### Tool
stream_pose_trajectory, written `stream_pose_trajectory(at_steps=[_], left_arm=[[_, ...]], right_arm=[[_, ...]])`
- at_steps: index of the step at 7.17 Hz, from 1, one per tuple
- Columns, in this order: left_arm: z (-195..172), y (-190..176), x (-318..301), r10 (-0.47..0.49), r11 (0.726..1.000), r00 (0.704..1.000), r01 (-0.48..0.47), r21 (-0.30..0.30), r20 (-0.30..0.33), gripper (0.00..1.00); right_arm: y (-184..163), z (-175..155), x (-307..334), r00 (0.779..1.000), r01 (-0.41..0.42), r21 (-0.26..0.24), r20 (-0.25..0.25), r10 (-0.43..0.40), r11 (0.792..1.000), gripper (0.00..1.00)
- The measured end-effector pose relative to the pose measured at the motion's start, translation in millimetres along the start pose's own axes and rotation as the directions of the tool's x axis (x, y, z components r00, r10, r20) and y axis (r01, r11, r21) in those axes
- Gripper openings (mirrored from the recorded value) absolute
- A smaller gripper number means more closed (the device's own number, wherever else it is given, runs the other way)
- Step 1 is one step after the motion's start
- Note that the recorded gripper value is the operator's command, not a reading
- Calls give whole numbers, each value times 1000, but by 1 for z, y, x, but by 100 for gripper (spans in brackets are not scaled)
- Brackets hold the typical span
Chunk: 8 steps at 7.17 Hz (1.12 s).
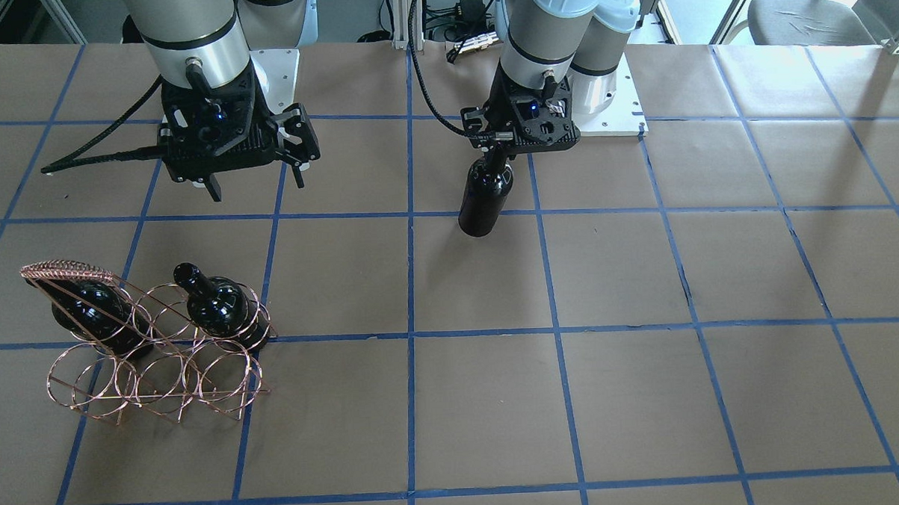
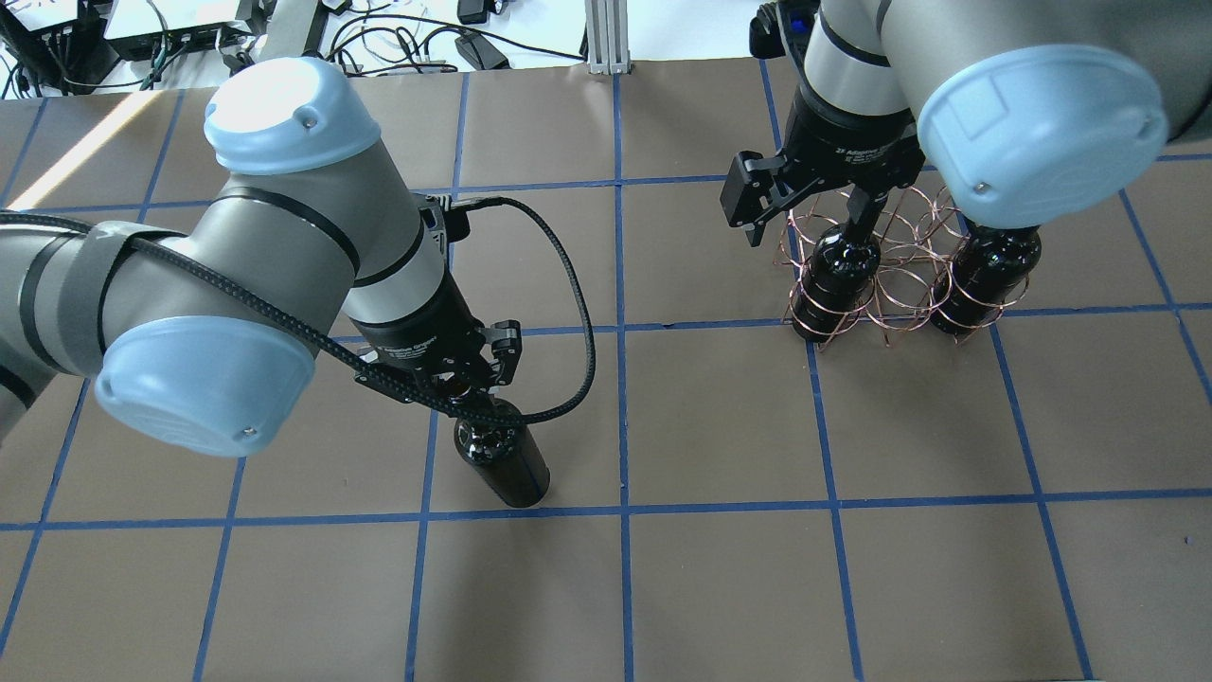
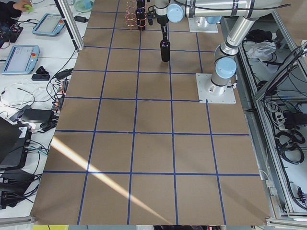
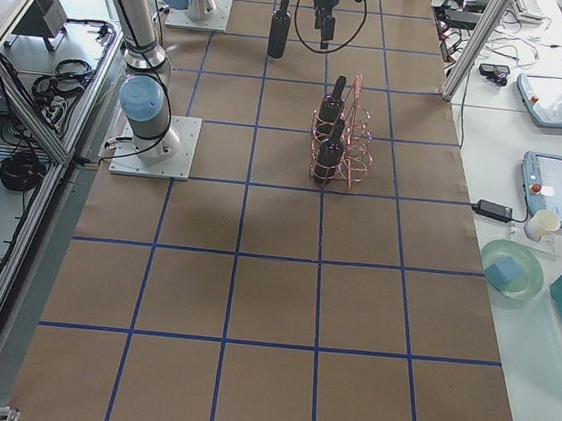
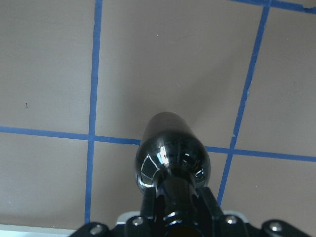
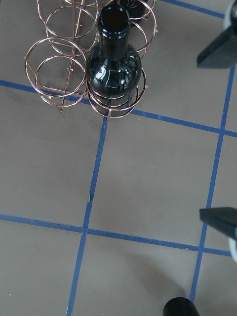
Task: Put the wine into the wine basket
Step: 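Set the bottle down upright, open the left gripper and withdraw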
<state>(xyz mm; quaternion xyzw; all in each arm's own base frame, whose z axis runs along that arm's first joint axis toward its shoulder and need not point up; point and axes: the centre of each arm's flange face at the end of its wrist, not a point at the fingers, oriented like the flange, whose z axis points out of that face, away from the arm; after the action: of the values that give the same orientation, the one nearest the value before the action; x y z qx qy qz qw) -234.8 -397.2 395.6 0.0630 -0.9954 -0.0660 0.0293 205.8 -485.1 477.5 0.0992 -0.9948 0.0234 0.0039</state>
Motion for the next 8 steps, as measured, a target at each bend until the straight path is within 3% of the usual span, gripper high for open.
stream_pose_trajectory(at_steps=[2, 3, 4, 5, 7, 8], left_arm=[[2, 0, 5, 15, 1000, 1000, -15, 13, 5, 0], [3, -1, 6, 17, 1000, 1000, -17, 14, 8, 67], [4, -2, 6, 17, 1000, 1000, -17, 12, 8, 77], [4, -2, 7, 17, 1000, 1000, -17, 10, 5, 79], [-1, -3, 8, 16, 1000, 1000, -16, 18, -3, 99], [-11, -5, 7, 12, 999, 1000, -12, 32, -9, 100]], right_arm=[[3, -12, -1, 1000, 3, 41, 7, -4, 999, 100], [8, -20, -2, 1000, 7, 61, 8, -8, 998, 100], [10, -22, -2, 1000, 8, 67, 10, -9, 998, 100], [11, -23, -3, 1000, 9, 69, 9, -10, 998, 100], [12, -24, -3, 1000, 7, 73, 9, -8, 997, 100], [12, -26, -3, 1000, 5, 76, 6, -5, 997, 100]])
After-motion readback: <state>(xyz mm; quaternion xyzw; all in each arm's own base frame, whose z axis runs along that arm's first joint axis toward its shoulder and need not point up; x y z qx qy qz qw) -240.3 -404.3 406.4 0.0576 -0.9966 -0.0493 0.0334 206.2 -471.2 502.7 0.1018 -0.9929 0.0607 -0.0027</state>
